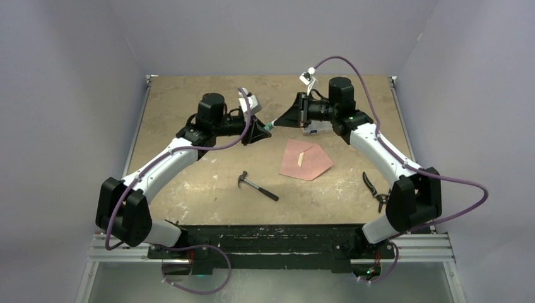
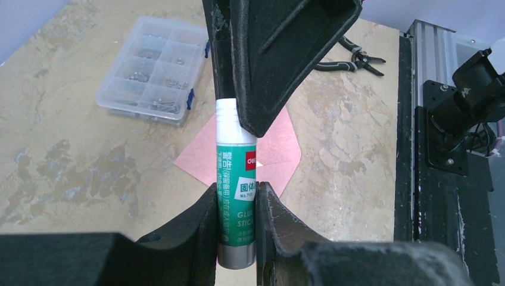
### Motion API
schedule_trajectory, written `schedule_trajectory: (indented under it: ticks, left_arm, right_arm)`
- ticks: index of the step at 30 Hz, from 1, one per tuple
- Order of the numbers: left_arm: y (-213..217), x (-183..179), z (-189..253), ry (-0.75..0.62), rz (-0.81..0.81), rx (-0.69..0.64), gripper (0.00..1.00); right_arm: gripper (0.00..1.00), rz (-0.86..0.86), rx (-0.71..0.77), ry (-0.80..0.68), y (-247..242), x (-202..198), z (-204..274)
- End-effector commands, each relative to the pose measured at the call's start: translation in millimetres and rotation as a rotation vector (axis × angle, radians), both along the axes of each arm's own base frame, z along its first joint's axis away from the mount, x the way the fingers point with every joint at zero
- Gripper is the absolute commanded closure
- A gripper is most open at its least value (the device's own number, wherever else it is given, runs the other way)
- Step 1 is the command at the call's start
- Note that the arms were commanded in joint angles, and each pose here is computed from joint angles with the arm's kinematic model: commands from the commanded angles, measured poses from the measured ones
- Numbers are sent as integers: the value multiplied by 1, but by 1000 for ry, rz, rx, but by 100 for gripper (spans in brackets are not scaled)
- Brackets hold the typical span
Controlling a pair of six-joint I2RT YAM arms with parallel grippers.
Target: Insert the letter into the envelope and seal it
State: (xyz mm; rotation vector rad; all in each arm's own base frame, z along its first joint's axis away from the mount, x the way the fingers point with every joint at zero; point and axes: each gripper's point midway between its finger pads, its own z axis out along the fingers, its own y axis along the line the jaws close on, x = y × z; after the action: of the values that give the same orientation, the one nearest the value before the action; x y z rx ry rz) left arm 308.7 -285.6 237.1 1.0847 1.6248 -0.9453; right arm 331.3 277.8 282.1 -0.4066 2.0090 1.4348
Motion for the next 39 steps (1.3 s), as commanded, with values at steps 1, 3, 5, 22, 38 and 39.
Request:
schedule_trajectory:
  ticks: [1, 3, 5, 22, 38, 39]
  left_arm:
    - [35, -50, -78, 383, -4, 166, 100]
    - [34, -50, -77, 382, -5, 164, 100]
    - [33, -53, -77, 385, -28, 160, 100]
    - [22, 1, -22, 257, 197, -24, 100]
    - [16, 5, -35, 337, 219, -48, 100]
    - [16, 5, -34, 335, 218, -48, 100]
  right_arm:
    - [100, -222, 5, -470, -70, 50, 89]
    - [100, -209, -8, -491, -72, 49, 87]
    - [100, -205, -9, -506, -76, 49, 87]
    - [100, -991, -745, 12, -237, 77, -96]
    - [90, -944, -1004, 231, -252, 62, -220]
    - [89, -938, -1009, 236, -251, 62, -226]
